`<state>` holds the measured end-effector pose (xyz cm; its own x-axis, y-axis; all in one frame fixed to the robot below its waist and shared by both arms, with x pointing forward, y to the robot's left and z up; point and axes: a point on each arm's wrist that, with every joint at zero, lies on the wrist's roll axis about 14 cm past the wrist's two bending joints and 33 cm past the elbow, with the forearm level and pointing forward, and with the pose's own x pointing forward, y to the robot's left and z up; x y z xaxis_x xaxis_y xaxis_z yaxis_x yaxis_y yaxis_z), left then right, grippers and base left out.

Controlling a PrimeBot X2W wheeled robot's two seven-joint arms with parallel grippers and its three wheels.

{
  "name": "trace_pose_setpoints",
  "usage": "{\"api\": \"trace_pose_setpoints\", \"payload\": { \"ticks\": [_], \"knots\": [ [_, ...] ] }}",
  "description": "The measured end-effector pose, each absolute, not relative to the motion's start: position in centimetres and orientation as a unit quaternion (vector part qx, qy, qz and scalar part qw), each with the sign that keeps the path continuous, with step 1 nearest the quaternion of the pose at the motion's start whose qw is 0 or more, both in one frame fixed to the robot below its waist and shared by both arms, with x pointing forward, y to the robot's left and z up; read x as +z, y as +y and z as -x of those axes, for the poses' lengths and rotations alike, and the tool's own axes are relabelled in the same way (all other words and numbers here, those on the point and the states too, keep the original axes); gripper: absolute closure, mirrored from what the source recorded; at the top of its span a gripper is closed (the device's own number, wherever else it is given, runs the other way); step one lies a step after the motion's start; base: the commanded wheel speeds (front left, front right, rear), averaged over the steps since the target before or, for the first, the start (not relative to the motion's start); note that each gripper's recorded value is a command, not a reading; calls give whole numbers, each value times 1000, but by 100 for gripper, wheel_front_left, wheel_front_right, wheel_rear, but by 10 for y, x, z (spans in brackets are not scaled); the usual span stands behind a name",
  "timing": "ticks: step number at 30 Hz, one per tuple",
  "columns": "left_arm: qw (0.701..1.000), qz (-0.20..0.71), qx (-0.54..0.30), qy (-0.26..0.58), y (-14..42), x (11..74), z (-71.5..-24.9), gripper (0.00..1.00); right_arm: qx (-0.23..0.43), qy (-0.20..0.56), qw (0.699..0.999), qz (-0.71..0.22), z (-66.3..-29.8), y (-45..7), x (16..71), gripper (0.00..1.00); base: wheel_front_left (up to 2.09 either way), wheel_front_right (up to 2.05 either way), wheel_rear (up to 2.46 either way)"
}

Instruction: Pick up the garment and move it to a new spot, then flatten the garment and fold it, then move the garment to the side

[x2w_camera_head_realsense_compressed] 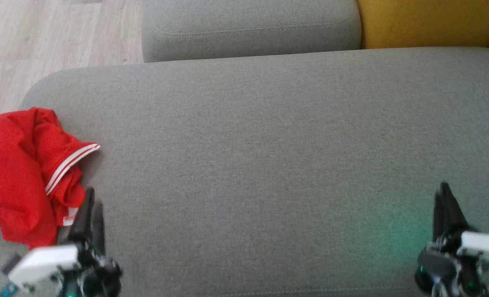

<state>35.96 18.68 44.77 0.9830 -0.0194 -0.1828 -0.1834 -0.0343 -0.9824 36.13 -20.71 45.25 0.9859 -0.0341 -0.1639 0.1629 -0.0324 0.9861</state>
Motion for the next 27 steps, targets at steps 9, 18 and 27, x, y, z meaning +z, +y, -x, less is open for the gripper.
{"api": "trace_pose_setpoints", "payload": {
  "ticks": [9,18,27],
  "knots": [
    [688,717,77,85,184,433,-348,0,-85,57,693,-714,-352,-205,440,0,0,0,0],
    [706,700,67,79,181,441,-353,0,-79,56,715,-693,-356,-201,445,0,0,0,0],
    [750,656,52,66,182,454,-360,0,-70,53,760,-645,-359,-202,452,0,0,0,0]
  ]
}}
